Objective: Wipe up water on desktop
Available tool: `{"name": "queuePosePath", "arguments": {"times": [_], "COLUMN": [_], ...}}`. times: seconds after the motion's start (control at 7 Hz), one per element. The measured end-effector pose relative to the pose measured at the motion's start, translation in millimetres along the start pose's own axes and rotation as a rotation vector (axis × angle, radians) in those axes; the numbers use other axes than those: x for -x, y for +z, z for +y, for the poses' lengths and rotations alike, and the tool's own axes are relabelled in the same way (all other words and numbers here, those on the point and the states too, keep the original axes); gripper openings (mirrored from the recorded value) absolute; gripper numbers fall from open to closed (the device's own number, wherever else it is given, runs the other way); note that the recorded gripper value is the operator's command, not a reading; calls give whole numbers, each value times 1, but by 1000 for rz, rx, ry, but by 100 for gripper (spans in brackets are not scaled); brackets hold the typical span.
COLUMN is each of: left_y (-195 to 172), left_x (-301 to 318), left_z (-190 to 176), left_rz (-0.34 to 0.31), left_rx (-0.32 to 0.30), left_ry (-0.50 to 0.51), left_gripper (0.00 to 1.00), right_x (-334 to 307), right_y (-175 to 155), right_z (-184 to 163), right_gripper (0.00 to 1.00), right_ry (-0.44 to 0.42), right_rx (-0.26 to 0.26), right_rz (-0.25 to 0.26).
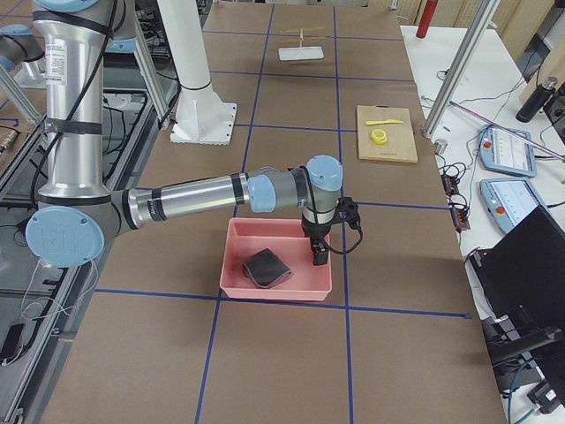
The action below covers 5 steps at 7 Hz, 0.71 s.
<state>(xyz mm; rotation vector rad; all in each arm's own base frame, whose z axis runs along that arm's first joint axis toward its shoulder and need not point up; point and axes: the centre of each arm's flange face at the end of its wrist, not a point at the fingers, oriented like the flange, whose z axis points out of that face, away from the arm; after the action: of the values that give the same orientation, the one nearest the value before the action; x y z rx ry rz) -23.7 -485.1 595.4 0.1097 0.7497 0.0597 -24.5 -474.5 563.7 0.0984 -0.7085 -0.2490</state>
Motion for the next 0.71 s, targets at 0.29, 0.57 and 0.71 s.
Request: {"name": "queuePosePath", "arguments": {"times": [0.29,0.57,0.71], "left_y": [-3,-7,-10], "left_x": [-3,-8,-10], "left_z": [2,2,3], "left_rz": [4,9,17], "left_rx": [-10,-18,-22], "left_ry": [12,19,21], "left_gripper": [98,98,98], "right_x": [1,2,2], "right_y": [0,-1,-1], "right_z": [-1,-2,-2], "right_gripper": [100,100,100], "right_ry": [22,22,21], "right_rx": [-1,-3,-4], "right_rz": [-7,-9,-9]}}
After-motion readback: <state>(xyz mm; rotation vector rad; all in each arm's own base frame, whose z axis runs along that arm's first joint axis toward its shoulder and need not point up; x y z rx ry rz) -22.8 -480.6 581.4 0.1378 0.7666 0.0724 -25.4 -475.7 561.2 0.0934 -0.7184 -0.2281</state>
